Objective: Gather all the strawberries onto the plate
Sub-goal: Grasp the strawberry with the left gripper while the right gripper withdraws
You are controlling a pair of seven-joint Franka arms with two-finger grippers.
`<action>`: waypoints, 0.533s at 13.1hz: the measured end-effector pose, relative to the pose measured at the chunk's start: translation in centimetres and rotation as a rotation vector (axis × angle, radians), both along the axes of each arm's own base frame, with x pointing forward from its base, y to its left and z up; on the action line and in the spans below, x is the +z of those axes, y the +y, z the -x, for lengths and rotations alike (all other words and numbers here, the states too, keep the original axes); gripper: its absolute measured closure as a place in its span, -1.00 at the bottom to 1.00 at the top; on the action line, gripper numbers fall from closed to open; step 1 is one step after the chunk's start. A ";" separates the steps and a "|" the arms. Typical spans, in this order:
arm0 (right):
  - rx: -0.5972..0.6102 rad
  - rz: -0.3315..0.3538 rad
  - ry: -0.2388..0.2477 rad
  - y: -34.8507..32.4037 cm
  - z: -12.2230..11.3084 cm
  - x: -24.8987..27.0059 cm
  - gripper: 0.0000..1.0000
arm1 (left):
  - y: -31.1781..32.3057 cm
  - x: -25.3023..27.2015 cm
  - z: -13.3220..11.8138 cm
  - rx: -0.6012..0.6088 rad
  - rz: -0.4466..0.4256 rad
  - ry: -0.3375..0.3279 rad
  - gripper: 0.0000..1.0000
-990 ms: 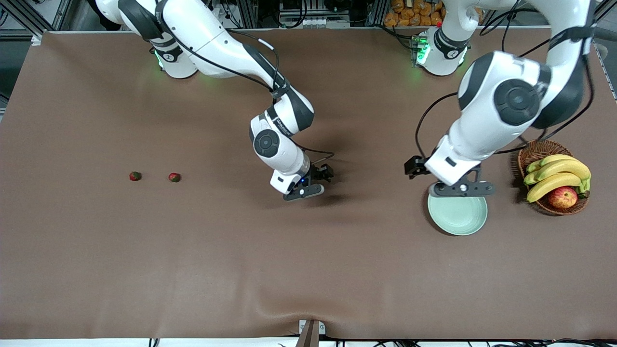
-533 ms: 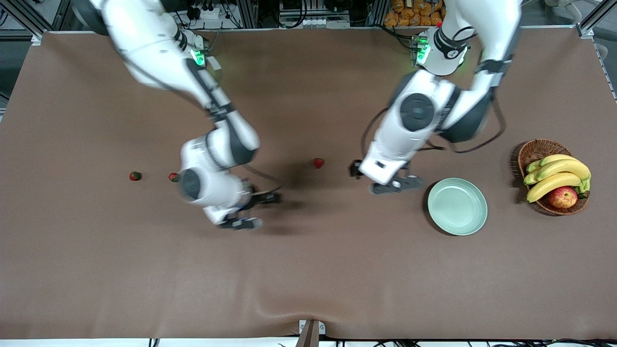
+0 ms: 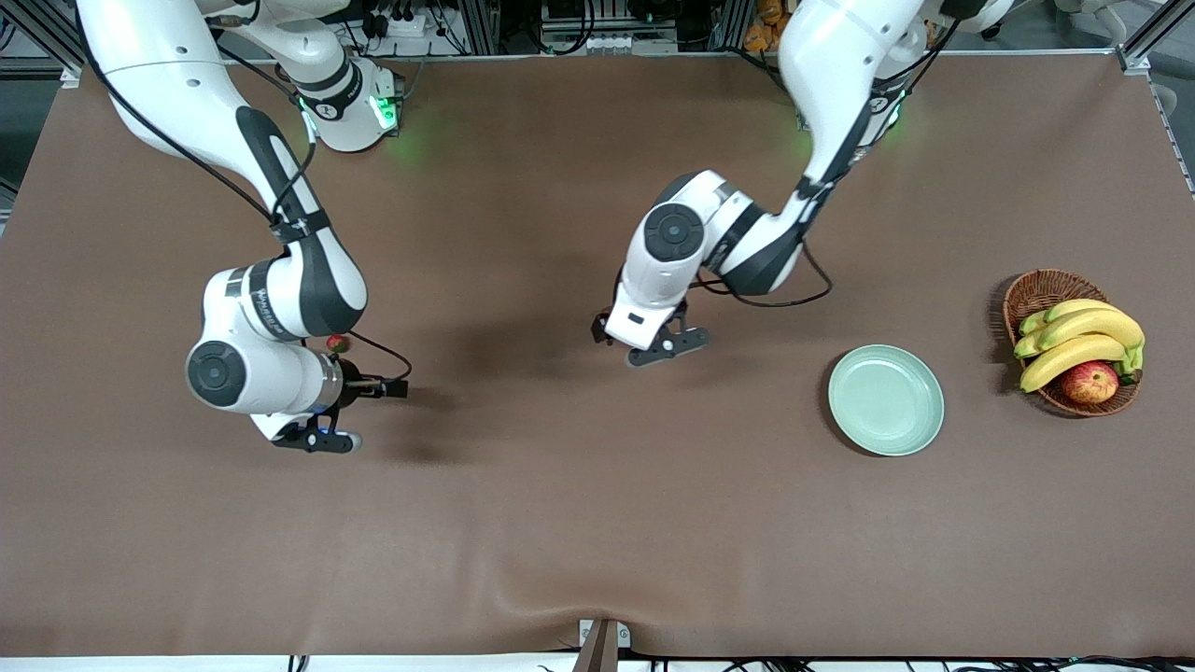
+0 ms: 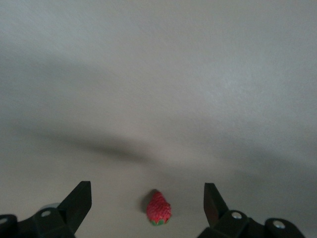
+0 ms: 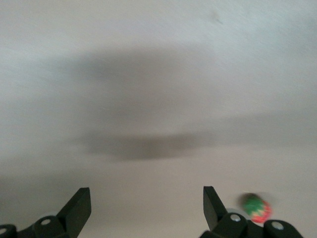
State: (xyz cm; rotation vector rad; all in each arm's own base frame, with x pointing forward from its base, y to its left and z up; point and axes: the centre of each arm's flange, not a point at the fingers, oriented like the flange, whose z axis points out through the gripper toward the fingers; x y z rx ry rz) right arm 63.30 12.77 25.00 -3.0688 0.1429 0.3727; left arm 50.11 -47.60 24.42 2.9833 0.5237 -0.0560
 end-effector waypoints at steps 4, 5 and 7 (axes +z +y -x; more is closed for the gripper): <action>0.012 0.057 0.070 -6.1 2.0 -3.7 -1.00 | -1.7 -3.3 1.1 -0.045 -0.035 0.006 -0.80; 0.017 0.065 0.075 -7.2 2.2 -4.0 -1.00 | -2.1 -3.9 1.7 -0.059 -0.043 0.009 -0.80; 0.011 0.069 0.082 -8.7 2.3 -4.3 -1.00 | -3.2 -5.4 3.2 -0.084 -0.057 0.024 -0.67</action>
